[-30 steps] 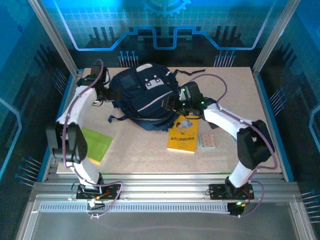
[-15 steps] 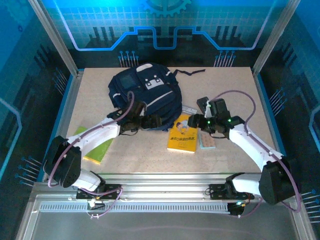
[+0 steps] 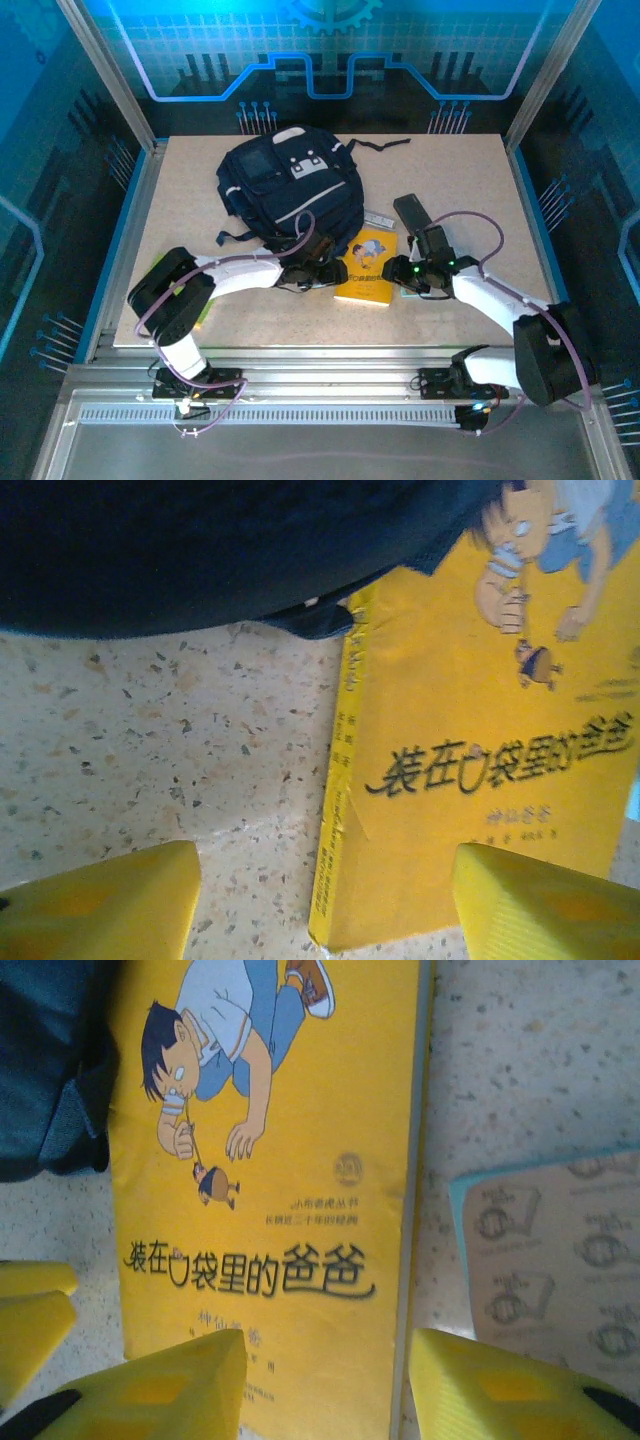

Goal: Pack books, pencil case, and school supplies into a backpack

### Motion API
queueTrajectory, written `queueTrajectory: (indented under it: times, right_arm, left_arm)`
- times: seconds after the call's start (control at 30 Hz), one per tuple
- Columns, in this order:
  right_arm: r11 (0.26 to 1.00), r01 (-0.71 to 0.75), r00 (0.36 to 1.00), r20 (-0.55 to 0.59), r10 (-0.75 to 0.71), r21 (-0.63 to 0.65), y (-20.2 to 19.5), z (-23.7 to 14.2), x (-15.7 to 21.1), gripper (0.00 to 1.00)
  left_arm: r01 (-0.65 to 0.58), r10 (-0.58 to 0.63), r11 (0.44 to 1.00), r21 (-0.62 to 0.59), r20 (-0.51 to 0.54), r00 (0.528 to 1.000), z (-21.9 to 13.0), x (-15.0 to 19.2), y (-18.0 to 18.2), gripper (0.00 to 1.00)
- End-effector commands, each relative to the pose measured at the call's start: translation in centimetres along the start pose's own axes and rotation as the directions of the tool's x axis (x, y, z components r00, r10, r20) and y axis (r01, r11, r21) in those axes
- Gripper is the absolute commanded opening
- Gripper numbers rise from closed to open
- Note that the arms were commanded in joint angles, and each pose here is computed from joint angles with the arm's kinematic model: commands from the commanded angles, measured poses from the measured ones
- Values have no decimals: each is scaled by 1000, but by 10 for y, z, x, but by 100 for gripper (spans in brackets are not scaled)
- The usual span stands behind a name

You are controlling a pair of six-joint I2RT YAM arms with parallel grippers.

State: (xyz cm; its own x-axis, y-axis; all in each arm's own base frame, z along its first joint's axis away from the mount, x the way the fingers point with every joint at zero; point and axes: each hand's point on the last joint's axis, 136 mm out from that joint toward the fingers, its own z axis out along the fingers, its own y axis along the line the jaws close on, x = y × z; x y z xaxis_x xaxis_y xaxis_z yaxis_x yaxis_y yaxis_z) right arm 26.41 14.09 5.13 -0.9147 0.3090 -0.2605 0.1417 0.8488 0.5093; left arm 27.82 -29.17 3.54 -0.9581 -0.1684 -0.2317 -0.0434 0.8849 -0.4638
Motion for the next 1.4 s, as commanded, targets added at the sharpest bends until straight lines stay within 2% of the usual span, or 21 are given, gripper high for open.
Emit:
queueTrajectory:
  times: [0.0,0.23,0.37,0.4,0.5,0.63,0.73,0.83,1.0,1.17,1.37]
  right_arm:
    - [1000,6,1000,14,-6,-5,3,14,-3,46]
    - [998,14,1000,7,-14,55,-6,24,-2,45]
    - [1000,21,1000,-17,-21,-4,6,22,2,46]
    - [1000,25,1000,-11,-25,10,6,20,2,46]
    - [984,42,999,16,-46,175,-16,13,0,53]
    - [975,39,998,30,-47,219,-26,15,0,57]
    - [989,44,999,23,-48,142,-13,23,1,52]
    - [998,57,998,8,-56,-26,19,26,2,46]
    - [979,87,996,27,-84,-186,54,10,0,43]
    - [967,98,994,61,-86,-235,63,-7,0,42]
    - [969,60,998,30,-55,-240,57,9,3,42]
  left_arm:
    - [2,-2,1000,18,11,1000,8,-5,-11,64]
    - [-10,10,1000,11,-7,1000,19,-3,-9,58]
    - [-13,13,1000,10,-19,1000,24,-1,-9,54]
    - [-14,15,1000,13,-23,1000,25,0,-10,53]
    - [-16,17,1000,11,-27,999,26,0,-9,52]
    - [-26,26,1000,14,-34,999,27,1,-11,51]
    - [-27,28,999,17,-35,999,27,1,-12,50]
    - [-28,28,999,16,-35,999,27,1,-13,48]
    - [-30,31,999,11,-44,999,30,3,-13,46]
    - [-35,35,999,9,-48,998,30,3,-13,46]
    - [-37,38,999,15,-56,998,30,5,-15,46]
